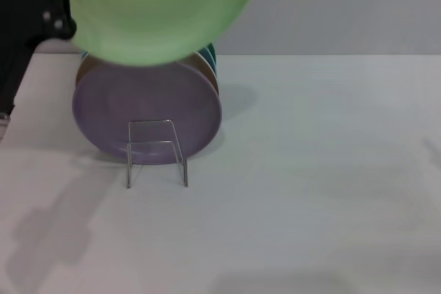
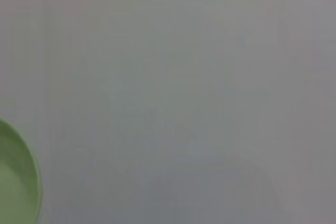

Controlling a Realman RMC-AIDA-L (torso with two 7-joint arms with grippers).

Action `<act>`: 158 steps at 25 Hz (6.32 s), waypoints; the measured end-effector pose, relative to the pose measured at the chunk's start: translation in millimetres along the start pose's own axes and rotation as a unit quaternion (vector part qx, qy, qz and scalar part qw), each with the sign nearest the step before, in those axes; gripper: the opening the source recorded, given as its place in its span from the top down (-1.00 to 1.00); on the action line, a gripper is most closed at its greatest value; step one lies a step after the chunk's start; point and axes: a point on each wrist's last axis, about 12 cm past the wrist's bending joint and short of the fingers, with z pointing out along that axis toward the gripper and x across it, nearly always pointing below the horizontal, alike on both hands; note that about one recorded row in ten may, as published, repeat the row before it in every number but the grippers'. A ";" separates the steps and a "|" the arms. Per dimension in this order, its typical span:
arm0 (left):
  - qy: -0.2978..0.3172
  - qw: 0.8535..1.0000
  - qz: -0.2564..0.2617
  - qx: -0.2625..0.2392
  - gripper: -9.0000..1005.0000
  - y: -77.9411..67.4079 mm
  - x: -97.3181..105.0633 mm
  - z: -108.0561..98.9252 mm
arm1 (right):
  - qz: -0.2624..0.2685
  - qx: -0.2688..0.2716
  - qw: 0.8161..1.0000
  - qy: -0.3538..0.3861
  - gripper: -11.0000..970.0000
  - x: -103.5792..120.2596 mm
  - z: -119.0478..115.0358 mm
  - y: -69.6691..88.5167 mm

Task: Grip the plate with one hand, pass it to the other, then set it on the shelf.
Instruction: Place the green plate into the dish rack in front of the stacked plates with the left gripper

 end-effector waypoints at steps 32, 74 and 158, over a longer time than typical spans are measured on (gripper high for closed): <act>0.048 0.994 0.014 0.099 0.84 19.0 43.0 -26.3 | 0.007 -0.023 1.000 -0.007 -0.38 2.2 5.0 5.5; 0.050 0.984 0.082 0.151 0.83 12.4 50.3 -23.7 | 0.002 -0.049 0.999 -0.019 -0.38 0.1 1.1 13.1; 0.083 0.970 0.125 0.193 0.76 23.6 59.4 -27.1 | 0.000 -0.100 0.995 -0.032 -0.37 -4.4 9.6 23.4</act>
